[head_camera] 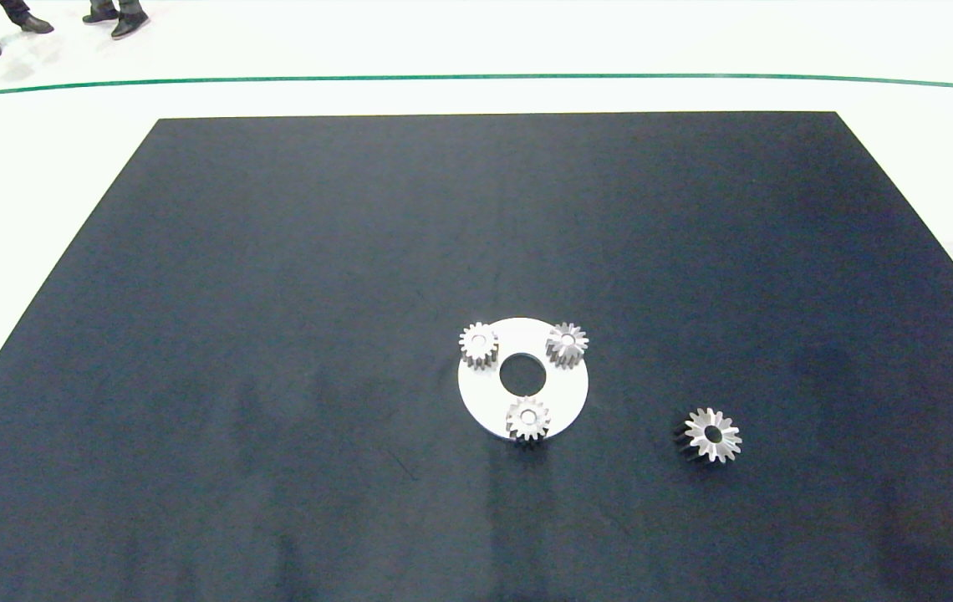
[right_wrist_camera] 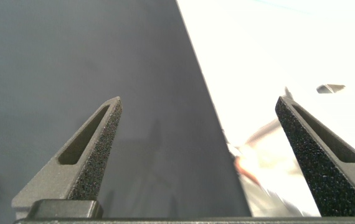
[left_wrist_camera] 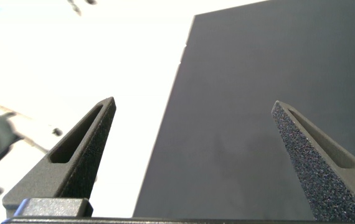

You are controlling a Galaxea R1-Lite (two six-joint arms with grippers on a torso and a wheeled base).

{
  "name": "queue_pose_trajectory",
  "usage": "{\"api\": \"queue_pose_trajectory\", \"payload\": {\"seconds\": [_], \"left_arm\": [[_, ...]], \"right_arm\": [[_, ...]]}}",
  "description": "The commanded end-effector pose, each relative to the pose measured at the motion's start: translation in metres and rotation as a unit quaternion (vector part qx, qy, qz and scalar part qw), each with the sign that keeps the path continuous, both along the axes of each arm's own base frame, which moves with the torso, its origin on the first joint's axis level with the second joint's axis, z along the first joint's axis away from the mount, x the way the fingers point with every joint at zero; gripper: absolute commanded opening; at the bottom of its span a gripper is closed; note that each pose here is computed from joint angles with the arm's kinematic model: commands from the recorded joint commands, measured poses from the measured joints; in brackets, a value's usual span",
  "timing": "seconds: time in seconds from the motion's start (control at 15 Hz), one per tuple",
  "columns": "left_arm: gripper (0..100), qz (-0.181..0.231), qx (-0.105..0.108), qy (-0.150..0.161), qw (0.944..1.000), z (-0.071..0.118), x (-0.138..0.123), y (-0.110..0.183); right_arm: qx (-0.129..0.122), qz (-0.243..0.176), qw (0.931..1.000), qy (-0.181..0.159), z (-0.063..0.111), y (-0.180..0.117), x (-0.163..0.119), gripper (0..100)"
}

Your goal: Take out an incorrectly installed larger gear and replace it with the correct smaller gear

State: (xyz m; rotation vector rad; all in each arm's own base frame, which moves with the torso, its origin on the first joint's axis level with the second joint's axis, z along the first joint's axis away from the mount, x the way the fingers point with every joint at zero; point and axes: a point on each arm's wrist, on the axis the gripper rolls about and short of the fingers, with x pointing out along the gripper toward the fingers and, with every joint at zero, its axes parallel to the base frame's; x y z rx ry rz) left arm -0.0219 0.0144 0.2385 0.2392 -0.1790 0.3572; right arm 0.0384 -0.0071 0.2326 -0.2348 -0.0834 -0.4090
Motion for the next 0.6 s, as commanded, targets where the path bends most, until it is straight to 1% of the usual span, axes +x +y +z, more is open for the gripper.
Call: {"api": "queue_pose_trajectory", "payload": {"seconds": [0.07,0.13,0.2,0.27,0.33,0.4,0.47,0.53,0.6], "left_arm": [[100,0.067,-0.017,-0.051,0.9963,-0.064,-0.041,-0.002],[100,0.070,-0.047,-0.063,0.9945,-0.071,-0.044,-0.004],[100,0.066,-0.060,-0.051,0.9947,-0.081,-0.042,-0.004],[100,0.064,-0.063,-0.034,0.9954,-0.090,-0.036,-0.004],[100,0.054,-0.065,-0.034,0.9958,-0.093,-0.033,-0.005],[100,0.024,-0.060,-0.025,0.9976,-0.098,-0.030,-0.006],[100,-0.024,-0.055,-0.011,0.9981,-0.104,-0.026,-0.008],[100,-0.064,-0.062,0.005,0.9960,-0.113,-0.021,-0.010],[100,-0.092,-0.074,0.024,0.9927,-0.126,-0.014,-0.011]], "right_arm": [[0.011,-0.107,0.9929,-0.051,-0.070,-0.004,-0.054,100],[0.011,-0.109,0.9917,-0.067,-0.084,-0.003,-0.062,100],[0.011,-0.108,0.9912,-0.076,-0.098,-0.003,-0.068,100],[0.014,-0.100,0.9922,-0.073,-0.112,-0.004,-0.068,100],[0.017,-0.085,0.9937,-0.071,-0.124,-0.005,-0.069,100],[0.020,-0.081,0.9948,-0.057,-0.133,-0.005,-0.068,100],[0.030,-0.075,0.9956,-0.048,-0.136,-0.005,-0.067,100],[0.035,-0.069,0.9964,-0.035,-0.139,-0.005,-0.066,100],[0.039,-0.061,0.9972,-0.018,-0.143,-0.004,-0.065,100]]}}
